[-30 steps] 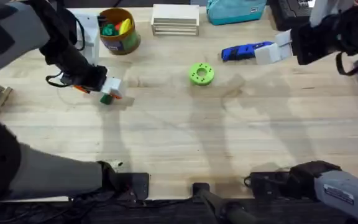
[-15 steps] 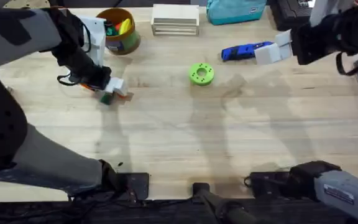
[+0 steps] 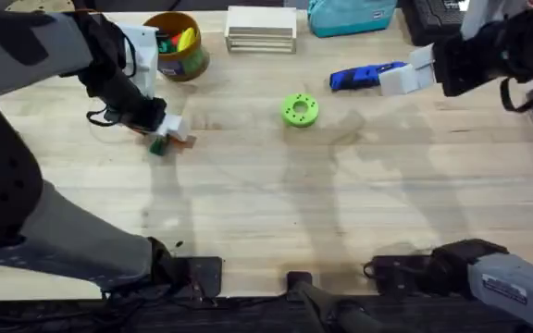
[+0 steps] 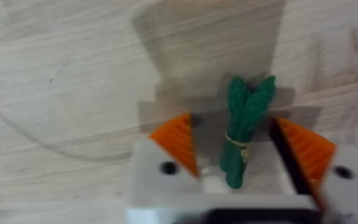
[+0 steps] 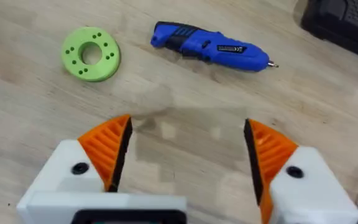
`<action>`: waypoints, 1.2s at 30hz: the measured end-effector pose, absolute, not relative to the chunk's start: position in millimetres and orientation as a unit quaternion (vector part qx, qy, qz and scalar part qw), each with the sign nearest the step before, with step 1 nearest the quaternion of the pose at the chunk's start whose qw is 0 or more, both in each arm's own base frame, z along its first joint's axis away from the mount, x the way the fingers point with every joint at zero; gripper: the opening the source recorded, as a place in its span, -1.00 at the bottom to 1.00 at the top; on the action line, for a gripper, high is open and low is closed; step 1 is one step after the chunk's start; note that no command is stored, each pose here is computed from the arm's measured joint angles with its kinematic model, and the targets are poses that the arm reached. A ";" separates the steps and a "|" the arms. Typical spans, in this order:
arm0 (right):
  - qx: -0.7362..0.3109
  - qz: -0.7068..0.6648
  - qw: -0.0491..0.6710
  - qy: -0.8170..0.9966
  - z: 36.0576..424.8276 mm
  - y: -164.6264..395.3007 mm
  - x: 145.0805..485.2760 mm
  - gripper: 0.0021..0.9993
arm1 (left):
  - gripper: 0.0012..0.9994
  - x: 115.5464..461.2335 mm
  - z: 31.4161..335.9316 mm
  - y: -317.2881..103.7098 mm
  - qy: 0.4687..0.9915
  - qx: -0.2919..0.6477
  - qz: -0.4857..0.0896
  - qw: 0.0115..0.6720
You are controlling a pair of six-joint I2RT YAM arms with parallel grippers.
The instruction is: Pick up the gripper from the table and insert it into the empty holder that is missing its gripper. Then pick up a screw, insert it into the mounting hole, and use the screwdriver to tighten it. Finally, clean up the table by picking up the vegetable and placing it into the bucket.
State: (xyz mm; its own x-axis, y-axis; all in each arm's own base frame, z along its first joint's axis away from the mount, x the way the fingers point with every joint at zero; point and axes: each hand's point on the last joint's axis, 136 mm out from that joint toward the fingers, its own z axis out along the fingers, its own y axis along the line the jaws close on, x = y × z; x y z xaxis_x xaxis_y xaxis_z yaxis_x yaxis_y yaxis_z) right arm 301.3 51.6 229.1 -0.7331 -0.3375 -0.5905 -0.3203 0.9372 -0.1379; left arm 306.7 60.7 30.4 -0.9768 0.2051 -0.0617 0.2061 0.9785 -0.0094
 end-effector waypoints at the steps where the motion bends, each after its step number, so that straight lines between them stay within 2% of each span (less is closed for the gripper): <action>1: -0.177 -0.013 0.320 0.931 229.0 51.7 301.3 0.98 | 0.48 307.2 30.3 60.6 0.994 0.104 -0.008 0.030; 5: -0.177 -0.013 0.320 0.931 229.0 51.6 301.3 0.98 | -0.70 308.2 30.5 59.4 0.994 0.105 -0.012 0.032; 6: -0.177 -0.013 0.320 0.931 229.0 51.6 301.3 0.98 | -0.91 310.0 31.8 59.7 0.994 0.107 -0.010 0.035; 7: -0.177 -0.013 0.320 0.931 229.0 51.6 301.3 0.98 | -0.97 311.5 31.5 60.4 0.994 0.107 -0.008 0.037; 16: -0.177 -0.013 0.319 0.931 228.9 51.6 301.2 0.98 | -0.98 311.7 31.5 59.6 0.994 0.107 -0.011 0.036; 22: -0.177 -0.013 0.319 0.931 228.9 51.6 301.3 0.98 | -0.98 309.4 47.6 48.7 0.993 0.106 -0.047 0.025; 27: -0.177 -0.013 0.319 0.931 228.9 51.6 301.3 0.98 | -0.98 344.3 93.9 44.1 0.988 0.110 -0.065 0.081; 36: -0.177 -0.013 0.319 0.931 228.9 51.6 301.3 0.98 | -0.99 443.6 207.8 46.7 0.943 0.137 -0.046 0.299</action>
